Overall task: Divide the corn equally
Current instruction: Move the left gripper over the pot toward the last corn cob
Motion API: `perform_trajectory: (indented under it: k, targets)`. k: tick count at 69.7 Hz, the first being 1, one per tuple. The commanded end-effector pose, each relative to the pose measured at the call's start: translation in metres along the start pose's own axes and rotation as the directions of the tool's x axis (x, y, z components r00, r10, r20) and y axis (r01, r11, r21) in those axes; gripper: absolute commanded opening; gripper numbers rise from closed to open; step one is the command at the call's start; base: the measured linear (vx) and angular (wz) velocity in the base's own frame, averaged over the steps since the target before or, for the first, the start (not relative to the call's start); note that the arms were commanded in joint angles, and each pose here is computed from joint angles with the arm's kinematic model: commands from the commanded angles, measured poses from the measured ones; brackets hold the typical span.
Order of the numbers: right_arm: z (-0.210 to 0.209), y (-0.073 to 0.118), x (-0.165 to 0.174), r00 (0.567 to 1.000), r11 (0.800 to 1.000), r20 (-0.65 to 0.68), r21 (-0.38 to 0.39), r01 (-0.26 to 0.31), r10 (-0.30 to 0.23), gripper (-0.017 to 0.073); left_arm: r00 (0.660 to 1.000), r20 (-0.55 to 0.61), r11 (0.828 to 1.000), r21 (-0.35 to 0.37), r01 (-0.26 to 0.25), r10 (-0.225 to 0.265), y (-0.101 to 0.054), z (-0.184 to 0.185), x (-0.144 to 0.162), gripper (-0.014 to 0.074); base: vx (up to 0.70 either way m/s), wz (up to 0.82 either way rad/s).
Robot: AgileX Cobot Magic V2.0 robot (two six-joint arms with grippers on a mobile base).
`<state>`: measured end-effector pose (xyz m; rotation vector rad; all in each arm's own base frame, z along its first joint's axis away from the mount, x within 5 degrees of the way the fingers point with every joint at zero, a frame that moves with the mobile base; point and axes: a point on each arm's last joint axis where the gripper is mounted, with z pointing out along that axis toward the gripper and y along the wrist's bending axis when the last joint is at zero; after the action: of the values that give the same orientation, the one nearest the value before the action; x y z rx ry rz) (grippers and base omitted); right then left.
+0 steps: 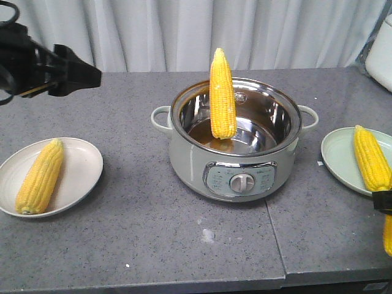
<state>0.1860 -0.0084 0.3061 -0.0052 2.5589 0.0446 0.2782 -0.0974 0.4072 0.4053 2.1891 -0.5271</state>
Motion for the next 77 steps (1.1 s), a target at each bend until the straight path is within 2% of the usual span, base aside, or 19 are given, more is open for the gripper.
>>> perform_trajectory:
  k: [1,12,30,45,57,71,77]
  targets:
    - [-0.010,-0.001,-0.008,0.997,1.000,0.081,0.009,-0.002,0.002,0.0194,0.995,0.098,0.999,0.046,-0.020,0.015,-0.015,0.002,-0.022,0.0473,0.00,0.00]
    - [-0.010,-0.001,-0.008,0.997,1.000,0.081,0.009,-0.002,0.002,0.0194,0.994,0.102,0.994,0.089,-0.055,0.046,-0.029,0.031,-0.037,0.0500,0.00,0.00]
    - [-0.010,-0.001,-0.008,0.997,1.000,0.081,0.009,-0.002,0.002,0.0194,0.991,0.094,0.980,0.164,-0.110,0.096,-0.056,0.082,-0.059,0.0622,0.00,0.00]
    - [-0.010,-0.001,-0.008,0.997,1.000,0.081,0.009,-0.002,0.002,0.0194,0.990,0.086,0.970,0.208,-0.129,0.113,-0.074,0.119,-0.067,0.0629,0.00,0.00]
    - [-0.010,-0.001,-0.008,0.997,1.000,0.081,0.009,-0.002,0.002,0.0194,0.993,0.056,0.980,0.166,-0.112,0.104,-0.076,0.147,-0.068,0.0625,0.00,0.00]
    - [-0.010,-0.001,-0.008,0.997,1.000,0.081,0.009,-0.002,0.002,0.0194,0.991,0.001,0.983,0.129,-0.132,0.133,-0.081,0.170,-0.065,0.0617,0.00,0.00]
    - [-0.010,-0.001,-0.008,0.997,1.000,0.080,0.009,-0.002,0.002,0.0194,0.995,-0.006,0.987,0.130,-0.096,0.098,-0.082,0.177,-0.065,0.0614,0.00,0.00]
